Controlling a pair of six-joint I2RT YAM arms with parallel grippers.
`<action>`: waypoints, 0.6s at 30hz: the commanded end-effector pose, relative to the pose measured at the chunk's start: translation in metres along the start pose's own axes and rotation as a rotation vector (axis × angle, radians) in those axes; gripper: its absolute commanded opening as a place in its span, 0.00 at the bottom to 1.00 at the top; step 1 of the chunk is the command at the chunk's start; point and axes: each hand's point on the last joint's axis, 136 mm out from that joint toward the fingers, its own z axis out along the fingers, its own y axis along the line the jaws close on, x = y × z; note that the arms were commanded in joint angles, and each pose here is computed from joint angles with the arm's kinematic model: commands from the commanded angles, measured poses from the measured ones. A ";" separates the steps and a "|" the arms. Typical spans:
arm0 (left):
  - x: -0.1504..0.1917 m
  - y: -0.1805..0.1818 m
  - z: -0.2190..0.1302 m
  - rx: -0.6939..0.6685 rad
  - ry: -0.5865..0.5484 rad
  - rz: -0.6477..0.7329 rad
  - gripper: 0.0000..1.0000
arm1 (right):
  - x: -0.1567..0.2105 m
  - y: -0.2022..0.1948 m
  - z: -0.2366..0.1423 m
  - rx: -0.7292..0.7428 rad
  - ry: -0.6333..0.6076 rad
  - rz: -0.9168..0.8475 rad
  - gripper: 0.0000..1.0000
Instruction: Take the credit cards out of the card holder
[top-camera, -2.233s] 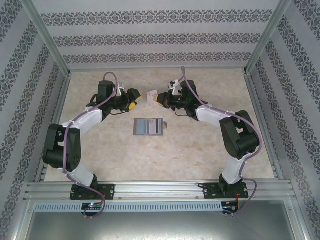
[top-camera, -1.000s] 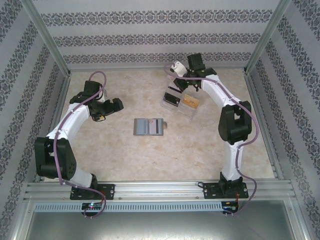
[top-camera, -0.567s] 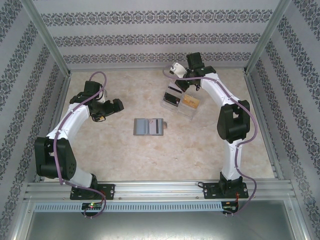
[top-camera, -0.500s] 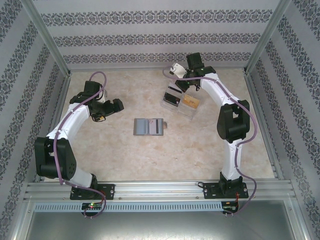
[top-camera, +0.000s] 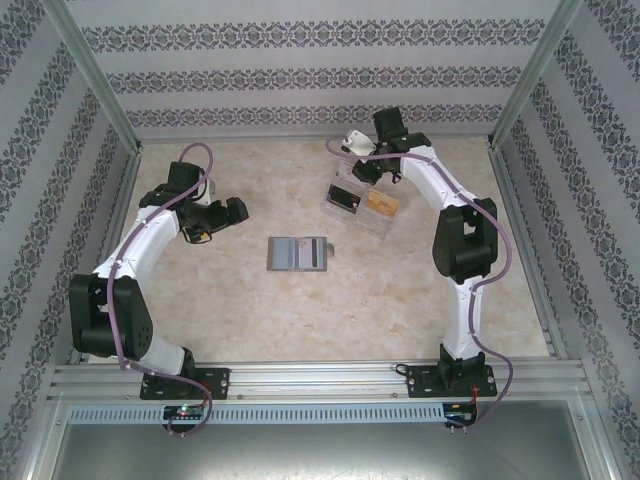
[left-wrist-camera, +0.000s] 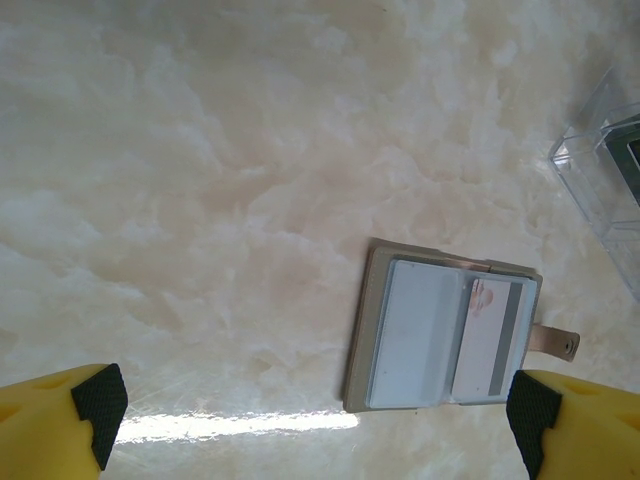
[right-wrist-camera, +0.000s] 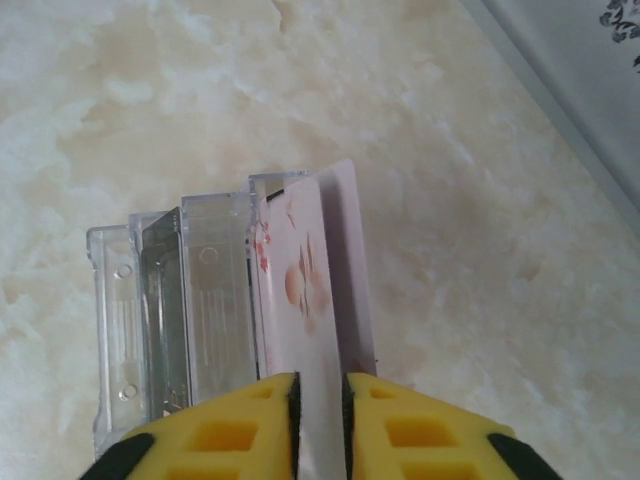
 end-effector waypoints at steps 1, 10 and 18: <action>0.001 0.001 -0.004 0.012 0.016 0.016 1.00 | -0.004 -0.008 -0.004 0.039 0.013 0.017 0.25; 0.002 0.000 -0.005 0.022 0.009 0.003 0.99 | -0.036 0.000 -0.052 0.072 -0.080 0.188 0.47; 0.005 -0.007 -0.003 0.072 0.011 -0.023 1.00 | -0.035 0.061 -0.070 -0.036 -0.151 0.594 0.56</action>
